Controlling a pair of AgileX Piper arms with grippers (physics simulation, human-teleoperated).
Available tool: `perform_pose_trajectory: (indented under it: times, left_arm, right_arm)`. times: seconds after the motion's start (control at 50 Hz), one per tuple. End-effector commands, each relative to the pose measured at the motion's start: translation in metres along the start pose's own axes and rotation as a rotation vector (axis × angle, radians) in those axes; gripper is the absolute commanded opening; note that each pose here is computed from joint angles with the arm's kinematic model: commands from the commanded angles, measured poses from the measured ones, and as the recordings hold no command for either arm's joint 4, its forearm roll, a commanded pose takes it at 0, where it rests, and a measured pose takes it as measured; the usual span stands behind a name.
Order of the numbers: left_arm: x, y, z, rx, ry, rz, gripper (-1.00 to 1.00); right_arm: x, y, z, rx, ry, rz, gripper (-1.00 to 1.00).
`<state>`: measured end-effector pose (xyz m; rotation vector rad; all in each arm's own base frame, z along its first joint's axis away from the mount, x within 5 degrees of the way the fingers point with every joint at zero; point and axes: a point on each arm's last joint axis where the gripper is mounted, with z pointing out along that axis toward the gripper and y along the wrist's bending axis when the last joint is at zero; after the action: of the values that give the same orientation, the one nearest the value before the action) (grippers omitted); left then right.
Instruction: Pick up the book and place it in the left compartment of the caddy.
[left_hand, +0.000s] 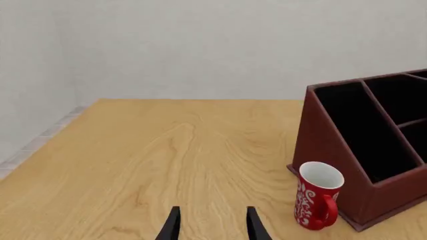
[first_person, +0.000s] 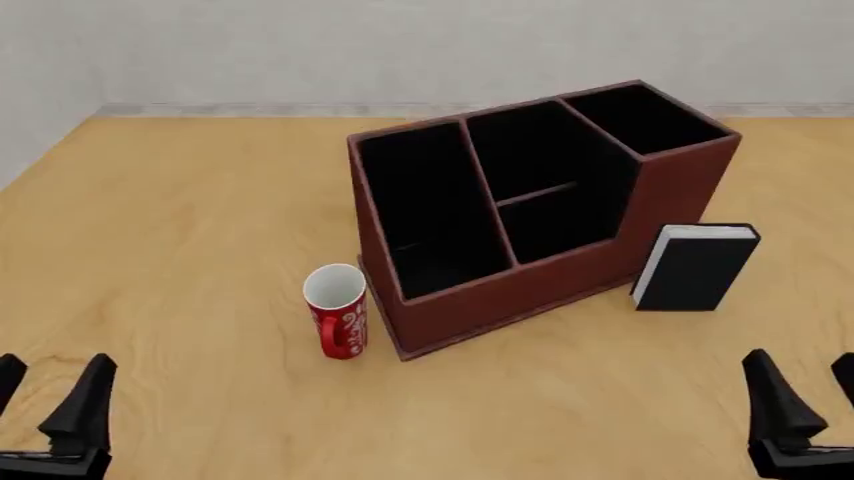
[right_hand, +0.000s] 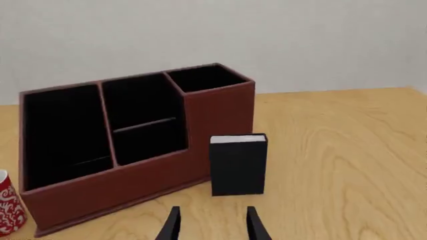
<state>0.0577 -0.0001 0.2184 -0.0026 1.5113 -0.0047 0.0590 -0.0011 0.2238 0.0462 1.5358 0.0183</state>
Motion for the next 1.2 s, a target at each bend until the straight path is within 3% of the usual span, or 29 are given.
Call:
perform_pose_trajectory:
  times: [0.02,0.14,0.22,0.36,0.44,0.46,0.64,0.76,0.86,0.88,1.04,1.2]
  left_arm:
    - [0.006,0.001,0.002,-0.017,-0.002,-0.026,1.00]
    - [0.001,0.001,-0.001,-0.016,-0.022,-0.037,1.00]
    - [-0.005,0.000,-0.003,-0.006,-0.046,-0.001,1.00]
    - [-0.004,0.001,-0.003,-0.010,-0.033,-0.019,1.00]
    - [-0.001,0.000,-0.002,-0.007,-0.005,-0.086,1.00]
    - [-0.002,0.000,-0.002,-0.003,-0.012,-0.068,1.00]
    - [0.000,-0.001,-0.002,0.016,-0.014,-0.072,1.00]
    - [0.001,-0.001,-0.002,0.026,-0.022,-0.059,1.00]
    - [-0.003,-0.002,-0.003,0.039,-0.027,-0.057,1.00]
    - [-0.003,-0.002,-0.003,0.040,-0.030,-0.057,1.00]
    - [-0.006,-0.003,-0.003,0.047,-0.035,-0.053,1.00]
    - [-0.009,-0.003,-0.004,0.056,-0.039,-0.049,1.00]
  right_arm:
    - [0.010,0.000,-0.003,-0.012,-0.061,-0.060,1.00]
    - [0.010,0.000,-0.003,-0.007,-0.056,-0.053,1.00]
    - [0.010,0.000,-0.003,-0.003,-0.057,-0.067,1.00]
    - [0.006,0.000,-0.004,-0.002,-0.076,-0.078,1.00]
    - [0.000,0.002,-0.004,-0.029,-0.050,-0.138,1.00]
    - [-0.002,0.001,-0.005,-0.021,-0.050,-0.130,1.00]
    - [-0.021,0.004,0.002,-0.051,0.003,-0.268,1.00]
    - [-0.049,0.006,0.011,-0.061,0.045,-0.404,1.00]
    - [-0.065,0.008,0.021,-0.086,0.091,-0.457,1.00]
    - [-0.063,0.007,0.027,-0.084,0.109,-0.500,1.00]
    - [-0.067,0.008,0.042,-0.096,0.184,-0.574,1.00]
    - [-0.090,0.007,0.053,-0.107,0.242,-0.661,1.00]
